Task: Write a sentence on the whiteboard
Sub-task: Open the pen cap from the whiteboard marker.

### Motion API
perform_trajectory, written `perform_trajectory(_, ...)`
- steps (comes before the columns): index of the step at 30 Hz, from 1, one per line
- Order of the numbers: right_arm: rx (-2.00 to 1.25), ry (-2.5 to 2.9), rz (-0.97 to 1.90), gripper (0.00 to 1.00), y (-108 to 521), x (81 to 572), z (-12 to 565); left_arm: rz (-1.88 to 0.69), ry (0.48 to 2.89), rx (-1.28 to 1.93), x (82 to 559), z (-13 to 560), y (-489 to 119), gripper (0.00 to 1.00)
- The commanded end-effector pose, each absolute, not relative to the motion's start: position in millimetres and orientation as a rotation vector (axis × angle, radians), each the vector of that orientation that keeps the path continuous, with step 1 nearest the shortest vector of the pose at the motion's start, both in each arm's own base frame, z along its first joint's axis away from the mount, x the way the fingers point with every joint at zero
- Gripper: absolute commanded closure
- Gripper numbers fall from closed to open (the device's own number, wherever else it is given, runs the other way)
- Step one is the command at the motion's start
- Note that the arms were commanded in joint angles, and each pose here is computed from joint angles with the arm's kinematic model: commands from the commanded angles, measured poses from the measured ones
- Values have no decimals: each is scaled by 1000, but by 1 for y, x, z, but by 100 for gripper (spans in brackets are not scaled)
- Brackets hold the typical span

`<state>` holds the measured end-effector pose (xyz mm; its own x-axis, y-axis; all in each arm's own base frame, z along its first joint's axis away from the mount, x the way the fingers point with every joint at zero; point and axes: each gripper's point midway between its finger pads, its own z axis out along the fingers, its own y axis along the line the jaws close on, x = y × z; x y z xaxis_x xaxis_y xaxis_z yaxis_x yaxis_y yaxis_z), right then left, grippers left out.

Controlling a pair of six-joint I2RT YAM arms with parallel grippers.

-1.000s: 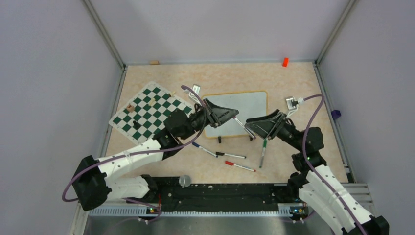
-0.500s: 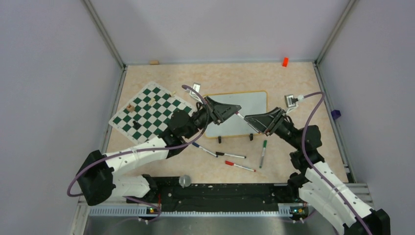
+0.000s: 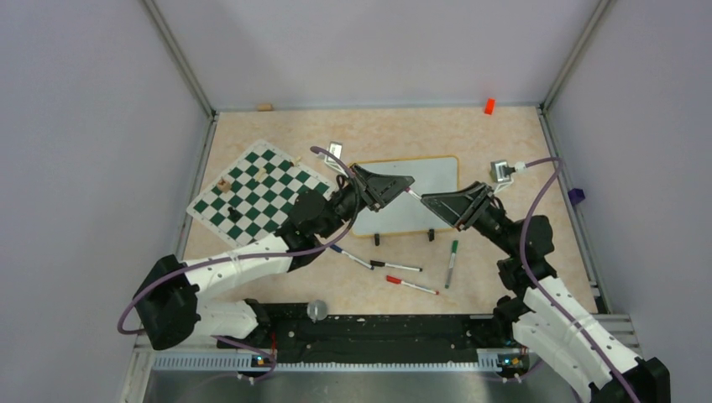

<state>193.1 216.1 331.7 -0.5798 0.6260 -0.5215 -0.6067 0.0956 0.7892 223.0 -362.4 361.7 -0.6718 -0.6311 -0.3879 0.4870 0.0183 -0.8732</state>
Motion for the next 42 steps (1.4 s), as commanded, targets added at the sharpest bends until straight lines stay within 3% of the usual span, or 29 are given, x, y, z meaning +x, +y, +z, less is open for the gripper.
perform_trajectory(1,-32,1325,1694,57,216,182,362,-1793,1402,-153,223,384,-361,100)
perform_trajectory(5,-31,1320,1700,67,216,182,364,-1784,1405,-165,225,382,-362,100)
perform_trajectory(8,-31,1320,1708,60,216,181,364,-1764,1399,-185,229,382,-361,100)
perform_trajectory(17,-27,1324,1710,60,216,182,361,-1763,1393,-188,230,384,-363,100)
perform_trajectory(24,-20,1326,1711,75,216,182,360,-1768,1399,-187,231,381,-366,100)
perform_trajectory(34,-23,1340,1710,65,218,184,357,-1764,1405,-182,232,380,-368,100)
perform_trajectory(42,-27,1362,1712,69,221,186,354,-1762,1409,-177,233,378,-370,100)
